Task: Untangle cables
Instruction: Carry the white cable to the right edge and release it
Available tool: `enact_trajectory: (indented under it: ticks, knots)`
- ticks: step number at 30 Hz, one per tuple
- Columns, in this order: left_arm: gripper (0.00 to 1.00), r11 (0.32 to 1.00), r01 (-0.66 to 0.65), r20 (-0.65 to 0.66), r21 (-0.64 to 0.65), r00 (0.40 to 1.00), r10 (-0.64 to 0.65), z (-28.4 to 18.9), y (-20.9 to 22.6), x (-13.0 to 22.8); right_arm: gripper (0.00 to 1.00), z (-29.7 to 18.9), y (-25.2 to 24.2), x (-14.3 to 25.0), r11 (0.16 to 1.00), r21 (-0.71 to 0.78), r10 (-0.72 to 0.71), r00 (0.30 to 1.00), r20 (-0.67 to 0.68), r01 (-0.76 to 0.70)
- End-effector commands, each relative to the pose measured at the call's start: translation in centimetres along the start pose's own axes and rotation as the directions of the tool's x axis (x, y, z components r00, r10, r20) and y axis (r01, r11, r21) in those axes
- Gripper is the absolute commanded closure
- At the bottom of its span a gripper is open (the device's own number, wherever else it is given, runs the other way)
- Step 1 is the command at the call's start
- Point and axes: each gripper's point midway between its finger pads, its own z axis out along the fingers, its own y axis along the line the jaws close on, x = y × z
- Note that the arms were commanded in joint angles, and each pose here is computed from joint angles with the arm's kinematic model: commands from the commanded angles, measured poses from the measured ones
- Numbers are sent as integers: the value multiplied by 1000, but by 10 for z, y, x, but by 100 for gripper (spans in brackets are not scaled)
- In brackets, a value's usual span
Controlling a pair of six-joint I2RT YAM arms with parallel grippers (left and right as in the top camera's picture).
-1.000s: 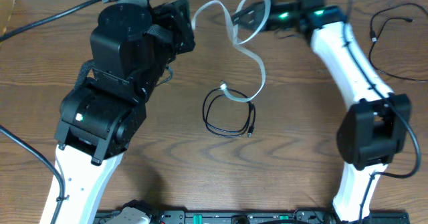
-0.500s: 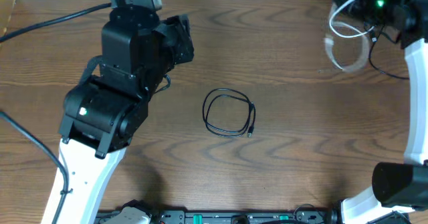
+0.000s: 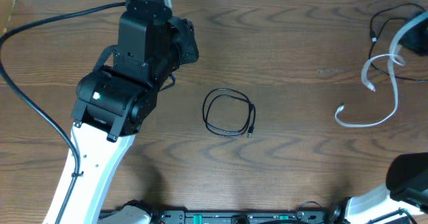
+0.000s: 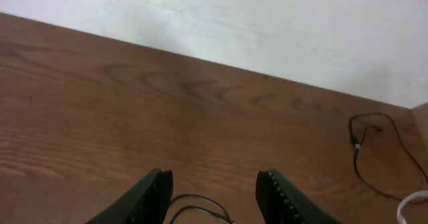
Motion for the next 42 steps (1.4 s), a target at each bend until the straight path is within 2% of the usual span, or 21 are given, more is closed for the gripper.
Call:
enact_trajectory:
  ticks: [1, 5, 11, 15, 21, 23, 25, 26, 27, 30, 32, 39, 41, 42]
  knots:
    - [54, 1000, -3, -41, 14, 999, 4, 10, -2, 8, 99, -14, -59, -18, 984, 114, 129, 989, 79, -137]
    - [54, 1000, -6, -66, 4, 998, 7, 21, -2, 13, 99, -34, -121, -40, 935, 170, 273, 938, 212, -310]
    - [54, 1000, -8, -99, 12, 995, 9, 31, -5, 20, 99, -57, -178, -57, 871, 218, 351, 867, 353, -441]
    - [54, 1000, -10, -109, 10, 994, 11, 34, -4, 22, 99, -44, -198, -50, 836, 293, 364, 869, 337, -464]
    - [54, 1000, -10, -110, 9, 994, 11, 34, -4, 22, 98, 16, -217, -28, 816, 350, 412, 888, 206, -460]
    - [54, 1000, -10, -110, 9, 994, 11, 34, -4, 22, 89, 37, -224, -21, 810, 367, 429, 889, 162, -458]
    - [54, 1000, -10, -110, 9, 994, 11, 34, -4, 22, 59, 58, -231, -11, 803, 383, 449, 886, 113, -456]
    - [54, 1000, -10, -110, 9, 994, 11, 34, -4, 22, 40, 65, -234, -7, 800, 391, 457, 884, 93, -455]
    - [54, 1000, -10, -110, 10, 994, 11, 34, -4, 22, 28, 72, -236, -2, 797, 399, 466, 882, 72, -453]
    - [54, 1000, -10, -110, 9, 994, 11, 34, -4, 22, 7, 86, -241, 13, 787, 425, 488, 873, 16, -448]
    - [54, 1000, -10, -110, 9, 994, 11, 34, -4, 22, 1, 91, -246, 23, 773, 460, 499, 866, -16, -437]
    - [54, 1000, -10, -110, 9, 994, 11, 34, -4, 22, 1, 91, -249, 59, 740, 551, 533, 836, -130, -386]
    - [54, 1000, -10, -111, 8, 994, 11, 34, -4, 23, 1, 92, -241, 65, 771, 525, 517, 836, -186, -360]
    - [54, 1000, -11, -113, 8, 994, 11, 34, -4, 23, 1, 97, -228, 66, 821, 455, 486, 840, -239, -346]
